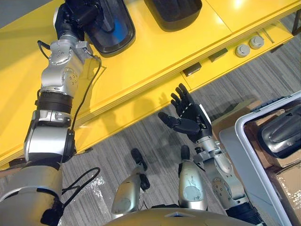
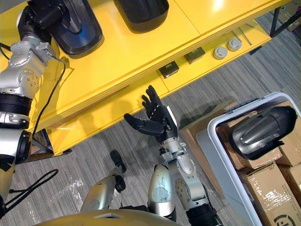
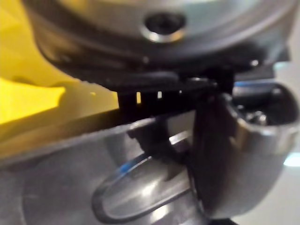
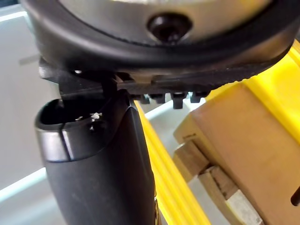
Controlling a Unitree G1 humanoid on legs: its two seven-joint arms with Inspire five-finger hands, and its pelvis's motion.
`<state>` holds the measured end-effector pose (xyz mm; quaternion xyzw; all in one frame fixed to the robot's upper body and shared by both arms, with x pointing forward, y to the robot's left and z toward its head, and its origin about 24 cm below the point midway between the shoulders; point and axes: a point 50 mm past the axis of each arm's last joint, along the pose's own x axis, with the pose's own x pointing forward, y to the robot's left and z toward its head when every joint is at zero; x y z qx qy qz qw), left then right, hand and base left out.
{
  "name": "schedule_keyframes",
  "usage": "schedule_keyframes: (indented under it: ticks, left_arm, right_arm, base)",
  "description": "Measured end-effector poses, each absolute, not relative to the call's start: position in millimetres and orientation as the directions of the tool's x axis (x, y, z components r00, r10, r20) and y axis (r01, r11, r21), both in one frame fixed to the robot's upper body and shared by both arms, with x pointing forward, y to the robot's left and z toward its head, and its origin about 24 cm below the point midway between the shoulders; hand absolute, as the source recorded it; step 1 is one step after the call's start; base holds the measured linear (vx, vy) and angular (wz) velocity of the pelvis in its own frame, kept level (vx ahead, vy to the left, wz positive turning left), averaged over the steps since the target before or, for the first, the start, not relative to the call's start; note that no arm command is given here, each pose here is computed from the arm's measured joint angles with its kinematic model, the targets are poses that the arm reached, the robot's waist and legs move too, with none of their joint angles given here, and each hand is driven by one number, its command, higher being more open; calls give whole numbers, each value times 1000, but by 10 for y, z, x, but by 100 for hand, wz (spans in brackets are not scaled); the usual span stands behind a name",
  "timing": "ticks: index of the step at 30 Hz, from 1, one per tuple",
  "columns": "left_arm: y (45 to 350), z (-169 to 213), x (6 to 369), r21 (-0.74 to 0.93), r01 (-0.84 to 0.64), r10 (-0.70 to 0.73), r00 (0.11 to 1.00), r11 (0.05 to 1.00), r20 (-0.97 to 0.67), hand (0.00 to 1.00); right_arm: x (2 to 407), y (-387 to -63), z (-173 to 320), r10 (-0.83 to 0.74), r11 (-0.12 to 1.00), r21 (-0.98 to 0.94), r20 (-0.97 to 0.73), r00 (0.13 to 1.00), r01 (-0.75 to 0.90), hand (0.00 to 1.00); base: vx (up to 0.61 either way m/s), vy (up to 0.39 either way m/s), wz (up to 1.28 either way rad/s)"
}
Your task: Walk over and take three plastic housings, then place them on the shelf
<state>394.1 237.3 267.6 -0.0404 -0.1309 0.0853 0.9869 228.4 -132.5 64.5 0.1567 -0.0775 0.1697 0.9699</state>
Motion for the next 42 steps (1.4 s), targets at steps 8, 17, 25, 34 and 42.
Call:
schedule_keyframes:
  ticks: [8,17,25,34,42]
  left_arm:
    - [2530,2641,3943,91,-253,229,950,963,213,100]
    - [2603,2631,3929,161,-316,279,935,935,217,100]
    - [2650,2614,3945,132,-371,343,919,919,192,100]
    - [2699,2516,3946,92,-435,417,893,895,171,100]
    - [2692,2438,3934,65,-466,448,875,882,183,100]
  right_arm:
    - [2290,-1321,662,301,894,278,209,930,-352,100]
    - [2301,-1249,682,327,883,277,217,920,-379,100]
    - [2297,-1228,673,322,883,284,210,923,-373,100]
    - [2254,-1154,632,347,871,296,195,917,-393,100]
    - [2224,-1061,622,318,882,297,199,927,-366,100]
  base:
    - [39,-19,0]
    - [21,-13,0]
    - [18,-11,0]
    - [28,-13,1]
    - [60,3,7]
